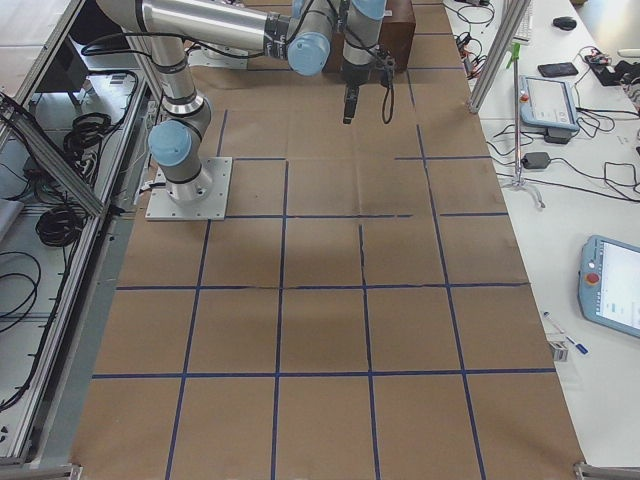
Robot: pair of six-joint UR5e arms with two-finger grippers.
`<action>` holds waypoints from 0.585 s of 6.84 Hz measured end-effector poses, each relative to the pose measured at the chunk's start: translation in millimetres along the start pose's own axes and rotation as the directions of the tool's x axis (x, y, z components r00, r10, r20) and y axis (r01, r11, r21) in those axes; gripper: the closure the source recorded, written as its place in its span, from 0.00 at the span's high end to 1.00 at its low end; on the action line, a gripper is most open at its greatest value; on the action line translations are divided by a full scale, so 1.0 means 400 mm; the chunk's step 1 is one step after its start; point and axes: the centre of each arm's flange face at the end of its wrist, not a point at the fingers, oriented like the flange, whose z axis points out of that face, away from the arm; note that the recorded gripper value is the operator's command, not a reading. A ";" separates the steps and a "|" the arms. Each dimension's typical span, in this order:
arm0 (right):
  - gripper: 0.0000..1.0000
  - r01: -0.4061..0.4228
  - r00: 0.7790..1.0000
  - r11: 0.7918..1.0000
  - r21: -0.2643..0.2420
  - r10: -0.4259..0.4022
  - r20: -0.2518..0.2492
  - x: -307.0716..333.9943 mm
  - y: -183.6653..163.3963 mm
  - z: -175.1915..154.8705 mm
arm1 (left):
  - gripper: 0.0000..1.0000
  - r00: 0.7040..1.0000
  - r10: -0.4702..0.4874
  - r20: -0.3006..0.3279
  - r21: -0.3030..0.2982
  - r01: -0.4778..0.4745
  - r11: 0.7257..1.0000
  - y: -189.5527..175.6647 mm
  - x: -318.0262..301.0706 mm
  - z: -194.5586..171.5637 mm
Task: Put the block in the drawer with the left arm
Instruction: 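Carry the yellow cube with the left gripper over the open drawer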
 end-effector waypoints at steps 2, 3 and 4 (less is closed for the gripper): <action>1.00 0.000 1.000 1.000 0.000 0.000 0.000 0.000 0.000 0.000 | 0.16 0.999 0.009 -0.034 -0.024 -0.010 1.000 -0.015 0.172 -0.034; 1.00 0.000 1.000 1.000 0.000 0.000 0.000 0.000 0.000 0.000 | 0.16 0.999 0.007 -0.046 -0.038 -0.009 0.999 -0.019 0.238 -0.036; 1.00 0.000 1.000 1.000 0.000 0.000 0.000 0.000 0.000 0.000 | 0.16 0.998 0.006 -0.057 -0.057 -0.009 0.998 -0.018 0.274 -0.014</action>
